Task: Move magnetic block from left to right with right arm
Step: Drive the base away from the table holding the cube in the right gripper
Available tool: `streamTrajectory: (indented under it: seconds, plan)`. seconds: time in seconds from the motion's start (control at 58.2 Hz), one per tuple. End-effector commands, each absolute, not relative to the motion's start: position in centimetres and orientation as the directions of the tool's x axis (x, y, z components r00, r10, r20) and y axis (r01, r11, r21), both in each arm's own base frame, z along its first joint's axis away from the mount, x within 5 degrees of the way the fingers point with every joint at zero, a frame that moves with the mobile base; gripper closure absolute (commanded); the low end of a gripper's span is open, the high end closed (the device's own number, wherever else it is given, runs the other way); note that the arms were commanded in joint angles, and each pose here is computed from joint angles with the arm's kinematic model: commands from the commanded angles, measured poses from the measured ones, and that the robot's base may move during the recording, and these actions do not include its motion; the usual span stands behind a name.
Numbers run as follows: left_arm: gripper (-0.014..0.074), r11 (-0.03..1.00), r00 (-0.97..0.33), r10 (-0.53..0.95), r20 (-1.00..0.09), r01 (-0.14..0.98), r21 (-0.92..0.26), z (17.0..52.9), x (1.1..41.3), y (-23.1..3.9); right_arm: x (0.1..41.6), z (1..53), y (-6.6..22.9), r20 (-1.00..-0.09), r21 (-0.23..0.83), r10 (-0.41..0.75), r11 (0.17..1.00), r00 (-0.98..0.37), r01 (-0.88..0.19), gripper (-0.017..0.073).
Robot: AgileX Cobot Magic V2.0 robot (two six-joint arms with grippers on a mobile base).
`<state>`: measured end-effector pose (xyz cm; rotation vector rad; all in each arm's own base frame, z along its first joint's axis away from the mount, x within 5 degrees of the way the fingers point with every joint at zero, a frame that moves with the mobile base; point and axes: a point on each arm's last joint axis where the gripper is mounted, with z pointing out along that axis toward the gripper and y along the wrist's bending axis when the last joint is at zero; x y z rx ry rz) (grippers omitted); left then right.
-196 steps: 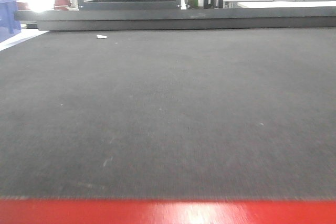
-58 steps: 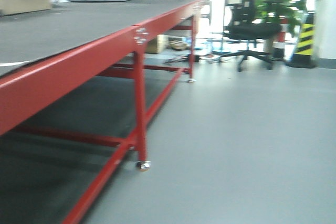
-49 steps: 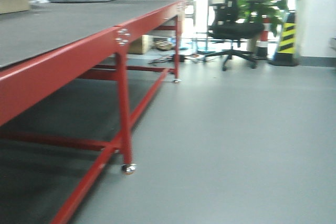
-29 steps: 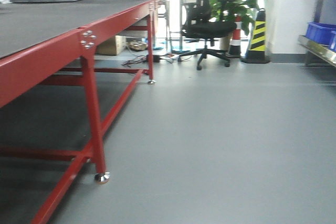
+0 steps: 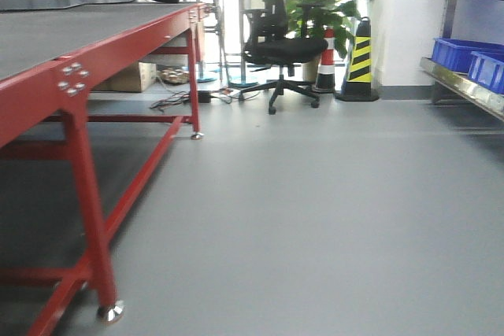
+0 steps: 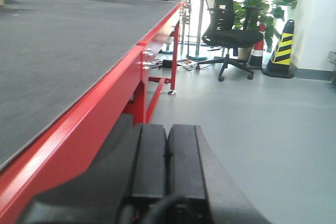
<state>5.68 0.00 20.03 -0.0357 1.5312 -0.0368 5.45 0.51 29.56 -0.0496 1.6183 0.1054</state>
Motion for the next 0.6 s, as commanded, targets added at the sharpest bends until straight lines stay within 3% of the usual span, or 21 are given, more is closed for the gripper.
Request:
streamTrajectory:
  seconds: [0.0, 0.584]
  plan:
    - [0.072, 0.998, 0.126, -0.057, -0.99, 0.007, -0.056, 20.58, 5.56, 0.01, 5.45, 31.18, 0.48, -0.998, 0.022, 0.027, 0.995, 0.048, -0.094, 0.0199]
    - [0.072, 0.998, 0.126, -0.057, -0.99, 0.007, -0.056, 20.58, 5.56, 0.01, 5.45, 31.18, 0.48, -0.998, 0.022, 0.027, 0.995, 0.048, -0.094, 0.0199]
